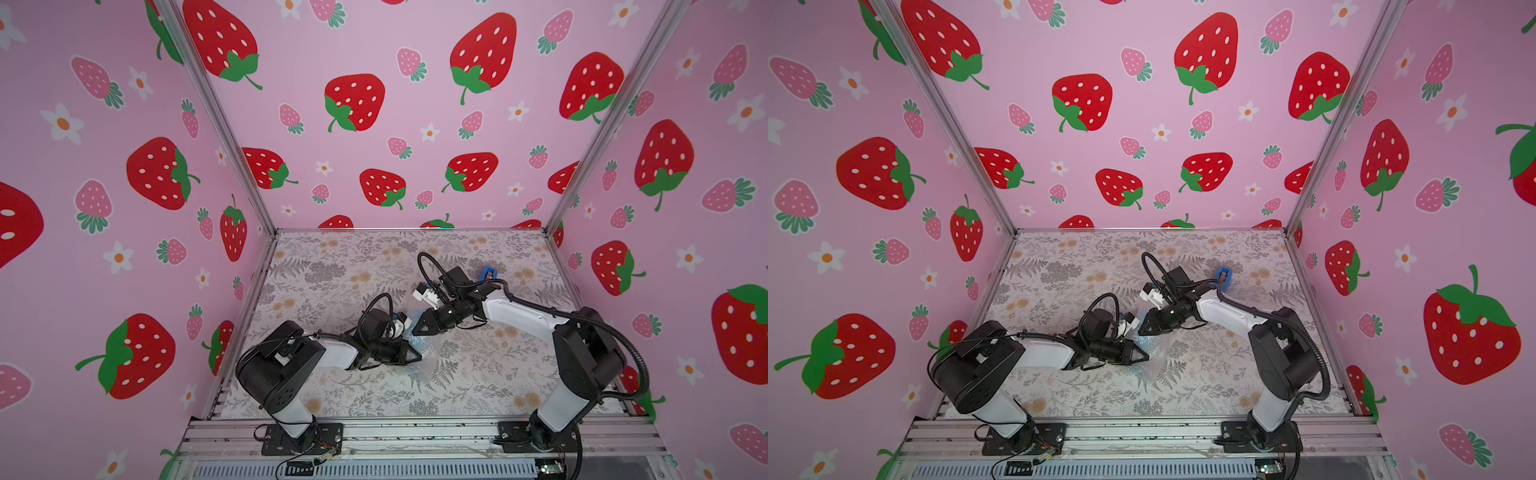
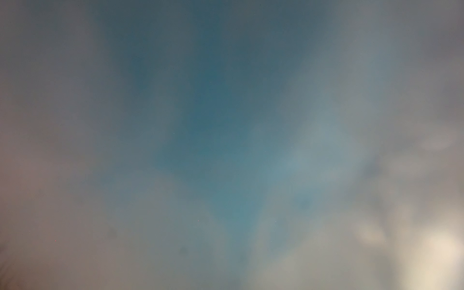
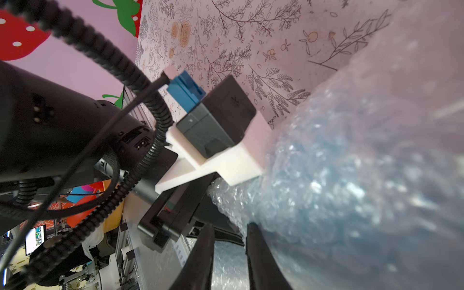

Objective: Wrap wine glasses in bubble wrap
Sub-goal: Stick the tape on the bubble wrap.

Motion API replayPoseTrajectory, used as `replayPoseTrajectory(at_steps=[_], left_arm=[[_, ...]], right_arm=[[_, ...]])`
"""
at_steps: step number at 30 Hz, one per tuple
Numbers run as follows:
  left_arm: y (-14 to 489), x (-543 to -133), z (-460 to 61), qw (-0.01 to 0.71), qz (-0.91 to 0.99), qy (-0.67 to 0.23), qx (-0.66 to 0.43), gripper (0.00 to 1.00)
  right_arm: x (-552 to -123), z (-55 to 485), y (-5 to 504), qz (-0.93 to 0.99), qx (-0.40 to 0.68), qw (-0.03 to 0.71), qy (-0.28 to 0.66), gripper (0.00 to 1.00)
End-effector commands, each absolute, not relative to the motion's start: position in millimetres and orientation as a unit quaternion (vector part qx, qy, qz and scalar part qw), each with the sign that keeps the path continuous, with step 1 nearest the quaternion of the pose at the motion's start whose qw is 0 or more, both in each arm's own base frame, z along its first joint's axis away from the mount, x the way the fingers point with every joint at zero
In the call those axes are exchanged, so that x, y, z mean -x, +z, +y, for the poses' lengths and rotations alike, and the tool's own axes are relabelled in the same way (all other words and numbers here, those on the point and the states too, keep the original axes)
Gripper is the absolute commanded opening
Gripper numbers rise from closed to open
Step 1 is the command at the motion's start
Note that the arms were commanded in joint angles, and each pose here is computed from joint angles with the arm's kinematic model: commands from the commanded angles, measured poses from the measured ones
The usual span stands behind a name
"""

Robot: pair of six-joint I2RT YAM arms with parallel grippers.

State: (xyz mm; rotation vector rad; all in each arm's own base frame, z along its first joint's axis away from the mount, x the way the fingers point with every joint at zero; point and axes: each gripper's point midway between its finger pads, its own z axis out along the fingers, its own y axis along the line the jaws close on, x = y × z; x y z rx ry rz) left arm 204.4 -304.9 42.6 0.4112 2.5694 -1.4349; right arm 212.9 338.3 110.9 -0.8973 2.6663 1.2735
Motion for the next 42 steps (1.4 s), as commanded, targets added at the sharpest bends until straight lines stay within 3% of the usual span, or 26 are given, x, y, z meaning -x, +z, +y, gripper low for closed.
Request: replayPoseTrajectory(at_steps=[1,12,22,32,42], left_arm=[[52.9,-204.6,-309.4,0.096,0.852,-0.489,-0.160,0.00],[49.5,-206.0,-310.0,0.093,0.853,-0.488,-0.158,0.00],[49.3,-204.5,-308.5,0.093,0.853,-0.489,-0.155,0.00],[50.8,-204.1,-307.2,0.096,0.854,-0.489,-0.153,0.00],[48.9,-205.6,-307.7,0.095,0.855,-0.487,-0.150,0.00]], right_arm=[[-220.8,337.8,102.7,0.873,0.286,0.034,0.394,0.26],[-204.8,343.7,142.1,0.844,0.318,0.060,0.427,0.26],[-204.8,352.0,119.0,0.848,0.312,0.041,0.427,0.26],[-217.5,341.9,89.7,0.880,0.296,0.043,0.368,0.31],[-192.5,333.5,127.3,0.842,0.344,0.071,0.409,0.31]])
